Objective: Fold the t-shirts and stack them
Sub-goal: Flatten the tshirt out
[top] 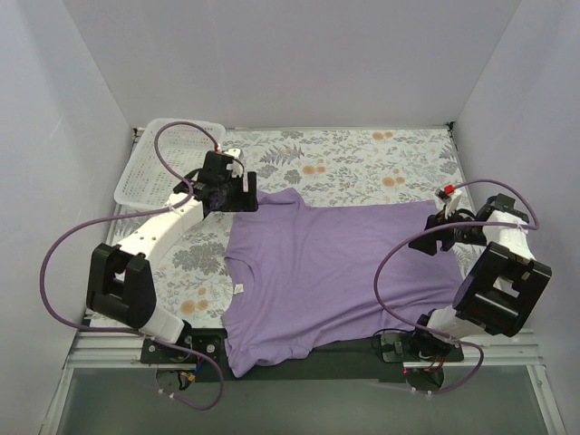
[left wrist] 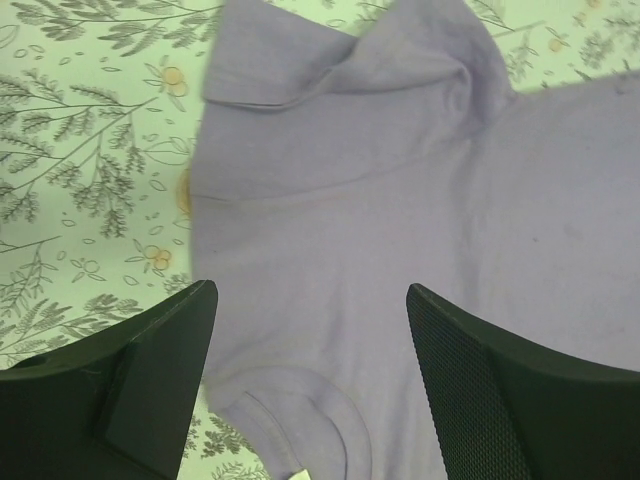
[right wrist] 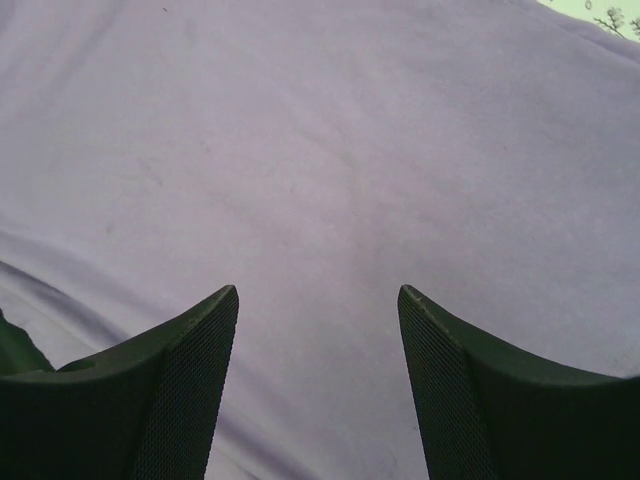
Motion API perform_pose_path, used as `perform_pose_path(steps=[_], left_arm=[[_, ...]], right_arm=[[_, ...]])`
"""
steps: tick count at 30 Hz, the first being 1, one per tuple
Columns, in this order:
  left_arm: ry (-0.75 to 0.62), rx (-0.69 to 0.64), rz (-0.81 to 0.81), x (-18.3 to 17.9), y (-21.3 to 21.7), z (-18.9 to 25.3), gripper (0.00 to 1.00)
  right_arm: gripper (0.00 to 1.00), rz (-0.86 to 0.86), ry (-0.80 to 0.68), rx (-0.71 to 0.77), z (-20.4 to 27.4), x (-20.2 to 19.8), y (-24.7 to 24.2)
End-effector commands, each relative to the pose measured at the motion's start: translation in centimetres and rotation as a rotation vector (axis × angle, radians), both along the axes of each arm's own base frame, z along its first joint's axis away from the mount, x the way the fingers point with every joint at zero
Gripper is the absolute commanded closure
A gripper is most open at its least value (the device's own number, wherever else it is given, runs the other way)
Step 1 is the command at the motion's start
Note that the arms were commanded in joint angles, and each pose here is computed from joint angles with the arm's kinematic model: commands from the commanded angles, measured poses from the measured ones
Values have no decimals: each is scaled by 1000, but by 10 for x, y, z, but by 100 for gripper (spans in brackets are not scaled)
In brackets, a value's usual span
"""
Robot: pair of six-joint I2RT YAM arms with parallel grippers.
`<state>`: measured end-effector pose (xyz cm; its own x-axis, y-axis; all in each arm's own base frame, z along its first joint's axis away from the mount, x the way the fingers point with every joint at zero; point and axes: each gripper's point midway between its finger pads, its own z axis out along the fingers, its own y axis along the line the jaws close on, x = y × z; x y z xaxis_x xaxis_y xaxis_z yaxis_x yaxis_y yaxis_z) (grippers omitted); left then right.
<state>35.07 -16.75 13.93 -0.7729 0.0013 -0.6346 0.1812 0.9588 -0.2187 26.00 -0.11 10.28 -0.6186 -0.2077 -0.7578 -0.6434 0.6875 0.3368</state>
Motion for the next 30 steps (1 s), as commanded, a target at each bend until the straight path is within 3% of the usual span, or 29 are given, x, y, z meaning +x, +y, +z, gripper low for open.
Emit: perform_pose_path(steps=[1,4,7,11,19,25,30], left_arm=[[-43,-30,8,23,4,11,25],[-29,-63,22,34,1,12,25],[5,-102,64,43,2,8,26],[47,-185,205,62,13,5,40],[146,-312,416,102,15,-13,54],[222,-330,413,113,2,-39,57],[237,-247,422,119,8,-62,57]], right_arm=[[28,-12,1,115,14,8,14],[29,-53,36,120,13,13,17],[30,-120,-4,1,5,32,13],[30,-202,-17,-30,6,37,11],[31,-204,-9,-16,1,31,17],[30,-202,1,-14,-2,31,17],[31,-203,12,-14,-5,31,16]])
